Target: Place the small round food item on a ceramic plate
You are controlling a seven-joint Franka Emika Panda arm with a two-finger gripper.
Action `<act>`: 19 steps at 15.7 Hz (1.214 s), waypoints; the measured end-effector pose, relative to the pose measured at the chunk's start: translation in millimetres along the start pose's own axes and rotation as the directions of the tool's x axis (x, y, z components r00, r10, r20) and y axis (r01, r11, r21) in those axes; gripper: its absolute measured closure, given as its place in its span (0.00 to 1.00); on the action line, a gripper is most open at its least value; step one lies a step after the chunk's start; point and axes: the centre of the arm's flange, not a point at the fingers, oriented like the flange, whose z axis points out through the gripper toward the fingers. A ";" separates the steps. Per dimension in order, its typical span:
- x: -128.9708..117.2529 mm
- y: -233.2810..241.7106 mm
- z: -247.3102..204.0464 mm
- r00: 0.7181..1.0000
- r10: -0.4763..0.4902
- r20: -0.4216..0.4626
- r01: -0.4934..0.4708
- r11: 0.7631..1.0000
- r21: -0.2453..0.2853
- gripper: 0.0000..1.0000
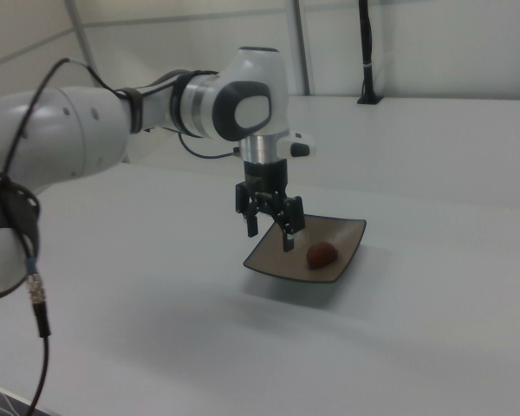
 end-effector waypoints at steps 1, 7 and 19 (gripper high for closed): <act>-12.9 3.1 -3.6 1.000 -0.017 0.009 0.017 0.999 -0.032 0.00; -84.4 -2.4 -16.3 0.986 -0.068 -0.151 0.057 0.995 -0.076 0.00; -122.0 -57.7 -31.7 0.974 -0.097 -0.206 0.109 0.993 0.051 0.00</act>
